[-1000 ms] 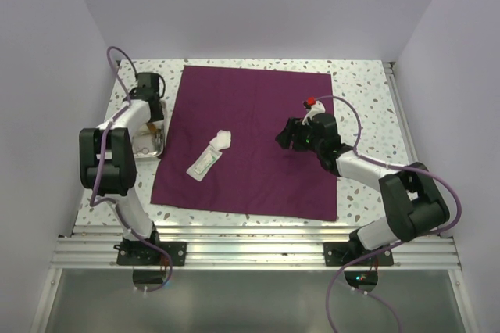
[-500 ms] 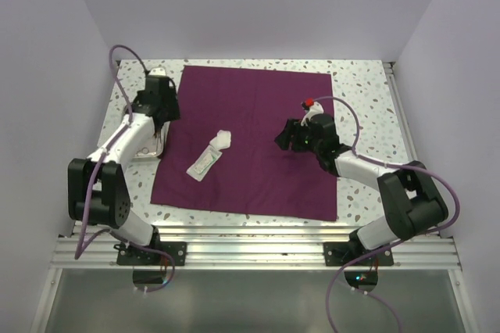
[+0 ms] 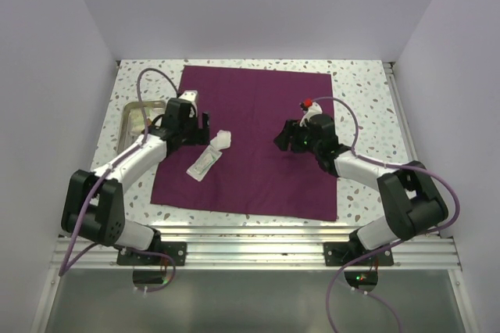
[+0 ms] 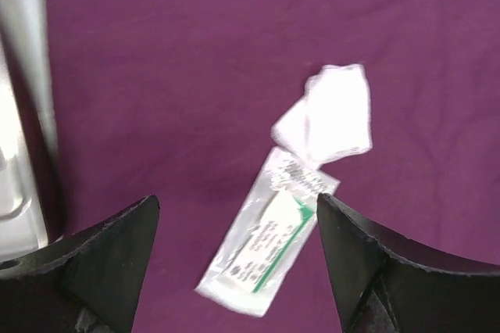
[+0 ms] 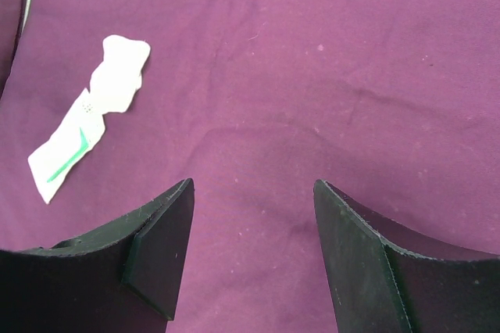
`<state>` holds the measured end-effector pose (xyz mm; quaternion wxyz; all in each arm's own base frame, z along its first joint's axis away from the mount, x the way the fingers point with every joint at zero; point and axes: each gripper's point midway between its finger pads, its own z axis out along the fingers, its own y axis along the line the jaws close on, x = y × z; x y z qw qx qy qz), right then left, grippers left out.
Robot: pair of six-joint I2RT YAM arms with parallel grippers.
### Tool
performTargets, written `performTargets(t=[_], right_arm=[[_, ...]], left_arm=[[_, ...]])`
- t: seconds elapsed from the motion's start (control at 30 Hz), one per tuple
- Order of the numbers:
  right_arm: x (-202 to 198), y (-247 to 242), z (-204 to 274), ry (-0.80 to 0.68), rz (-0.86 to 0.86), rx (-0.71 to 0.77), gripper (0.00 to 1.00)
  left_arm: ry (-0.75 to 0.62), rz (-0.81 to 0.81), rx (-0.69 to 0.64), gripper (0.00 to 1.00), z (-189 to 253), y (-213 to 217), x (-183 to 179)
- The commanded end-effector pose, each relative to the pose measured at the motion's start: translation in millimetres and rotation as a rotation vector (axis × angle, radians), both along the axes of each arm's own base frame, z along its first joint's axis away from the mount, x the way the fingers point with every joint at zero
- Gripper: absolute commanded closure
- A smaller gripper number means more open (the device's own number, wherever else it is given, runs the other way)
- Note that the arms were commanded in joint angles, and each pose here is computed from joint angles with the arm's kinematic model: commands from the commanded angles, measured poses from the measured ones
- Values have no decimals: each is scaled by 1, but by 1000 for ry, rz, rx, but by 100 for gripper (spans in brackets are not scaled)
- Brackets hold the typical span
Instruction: Prepare the surgical pack
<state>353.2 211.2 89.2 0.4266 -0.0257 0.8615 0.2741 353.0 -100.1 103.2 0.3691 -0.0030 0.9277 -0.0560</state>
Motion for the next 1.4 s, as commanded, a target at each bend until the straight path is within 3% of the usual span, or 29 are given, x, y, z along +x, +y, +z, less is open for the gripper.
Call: performTargets(t=[0.0,0.23,0.57,0.7,0.9,1.03,1.37], right_arm=[[7,4,10,-42,7,-7,34],[7,3,10,-45,5,-13,34],[7,2,10,-46,4,-17,34],[8,3,10,-43,5,-16,34],[8,3,10,-44,6,-17,34],[7,3,9,-42,6,-16,34],[7,4,9,-43,8,-15,34]], left_arm=[[-52,-89,-98,14,-2,-35,16],[-66,-202,-200,18,-18,-78,35],[7,-220,-174,30,-55,-103,63],[54,-185,-138,39,-66,-97,59],[48,-168,-122,65,-63,-91,55],[49,-165,-112,73,-61,-89,54],[-24,-104,-57,78,-19,-70,56]])
